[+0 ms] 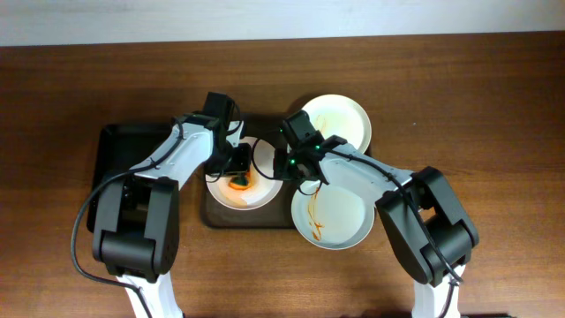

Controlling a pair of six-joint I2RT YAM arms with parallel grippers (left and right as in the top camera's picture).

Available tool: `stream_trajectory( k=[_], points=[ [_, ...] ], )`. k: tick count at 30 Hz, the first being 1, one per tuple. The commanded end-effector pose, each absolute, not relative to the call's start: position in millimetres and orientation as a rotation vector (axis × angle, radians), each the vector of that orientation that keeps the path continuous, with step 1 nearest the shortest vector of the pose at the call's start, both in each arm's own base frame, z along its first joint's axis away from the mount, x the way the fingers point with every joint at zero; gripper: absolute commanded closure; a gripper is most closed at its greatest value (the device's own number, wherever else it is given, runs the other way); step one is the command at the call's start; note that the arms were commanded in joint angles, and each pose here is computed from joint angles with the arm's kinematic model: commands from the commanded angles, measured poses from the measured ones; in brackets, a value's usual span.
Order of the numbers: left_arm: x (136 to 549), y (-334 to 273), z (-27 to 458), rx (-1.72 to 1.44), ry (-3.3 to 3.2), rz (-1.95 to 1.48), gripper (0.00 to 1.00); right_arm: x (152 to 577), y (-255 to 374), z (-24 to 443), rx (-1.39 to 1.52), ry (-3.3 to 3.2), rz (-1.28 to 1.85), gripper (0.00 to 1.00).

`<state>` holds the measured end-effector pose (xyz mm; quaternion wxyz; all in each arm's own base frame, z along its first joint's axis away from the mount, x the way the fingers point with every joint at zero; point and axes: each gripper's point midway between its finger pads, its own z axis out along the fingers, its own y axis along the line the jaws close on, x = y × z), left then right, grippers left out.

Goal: Clean dirty plates on tray and stack at the side
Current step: 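Pick up the green-orange sponge with the left gripper and bring it to the plate, then scrub the held plate with the sponge in the left gripper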

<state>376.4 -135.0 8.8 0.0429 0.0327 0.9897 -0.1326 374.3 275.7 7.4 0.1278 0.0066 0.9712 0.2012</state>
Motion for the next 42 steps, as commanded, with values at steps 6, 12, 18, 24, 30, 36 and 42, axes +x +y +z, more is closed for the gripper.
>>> stream_trajectory(
  k=[6,12,18,24,30,36,42],
  points=[
    [404,-79,-8,-0.081,2.931,0.054,1.00,370,276,-2,0.022,2.859,0.583,0.96],
    [312,-160,11,0.496,3.132,-0.823,1.00,370,276,-2,0.022,2.860,0.584,0.96],
    [367,-139,2,0.240,3.024,-0.623,1.00,369,275,-3,0.023,2.867,0.579,0.96],
    [408,-40,-6,-0.107,2.924,0.182,1.00,369,275,-2,0.023,2.867,0.579,0.96],
    [318,-72,-9,0.311,3.291,-0.125,1.00,369,275,-2,0.023,2.866,0.579,0.96],
    [313,-125,3,0.723,3.109,-0.669,1.00,369,275,-2,0.023,2.867,0.579,0.96],
    [329,-67,-23,-0.195,3.234,-0.038,1.00,369,276,-2,0.022,2.863,0.581,0.96]
  ],
)
